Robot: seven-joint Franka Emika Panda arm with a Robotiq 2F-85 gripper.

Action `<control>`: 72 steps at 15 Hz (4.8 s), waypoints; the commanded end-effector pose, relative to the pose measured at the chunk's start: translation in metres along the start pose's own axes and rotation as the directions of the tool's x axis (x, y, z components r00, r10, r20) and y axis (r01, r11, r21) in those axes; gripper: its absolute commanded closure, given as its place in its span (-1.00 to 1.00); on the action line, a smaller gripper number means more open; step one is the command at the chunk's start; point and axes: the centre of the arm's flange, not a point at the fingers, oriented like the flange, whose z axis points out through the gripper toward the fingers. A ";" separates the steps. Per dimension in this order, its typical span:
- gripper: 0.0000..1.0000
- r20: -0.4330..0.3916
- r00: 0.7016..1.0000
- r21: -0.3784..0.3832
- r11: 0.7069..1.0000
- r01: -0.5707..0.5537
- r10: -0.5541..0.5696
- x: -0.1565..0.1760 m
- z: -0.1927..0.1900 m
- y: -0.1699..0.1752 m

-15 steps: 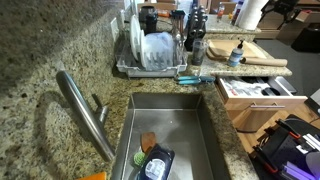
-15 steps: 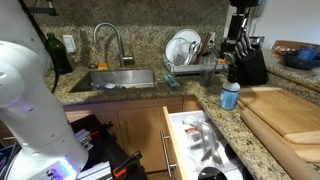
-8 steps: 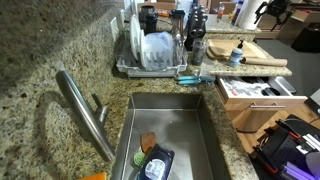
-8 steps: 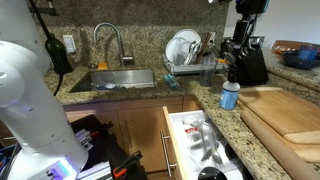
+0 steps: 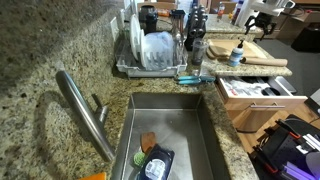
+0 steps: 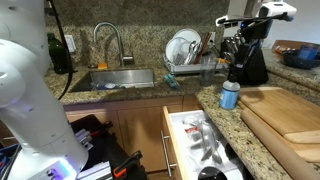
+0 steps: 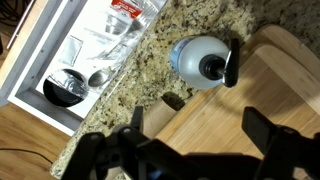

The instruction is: Place the white and blue pump bottle inside the open drawer

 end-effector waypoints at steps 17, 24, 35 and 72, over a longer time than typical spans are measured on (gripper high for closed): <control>-1.00 0.091 0.991 0.010 0.995 0.095 -0.096 -0.026 0.035 -0.043; -1.00 0.055 0.995 0.010 0.997 0.080 -0.080 -0.032 0.034 -0.031; 0.63 0.037 0.996 -0.006 0.996 0.084 -0.083 -0.031 0.052 -0.030; 0.85 -0.015 0.997 -0.244 0.967 0.068 -0.074 -0.146 0.081 0.045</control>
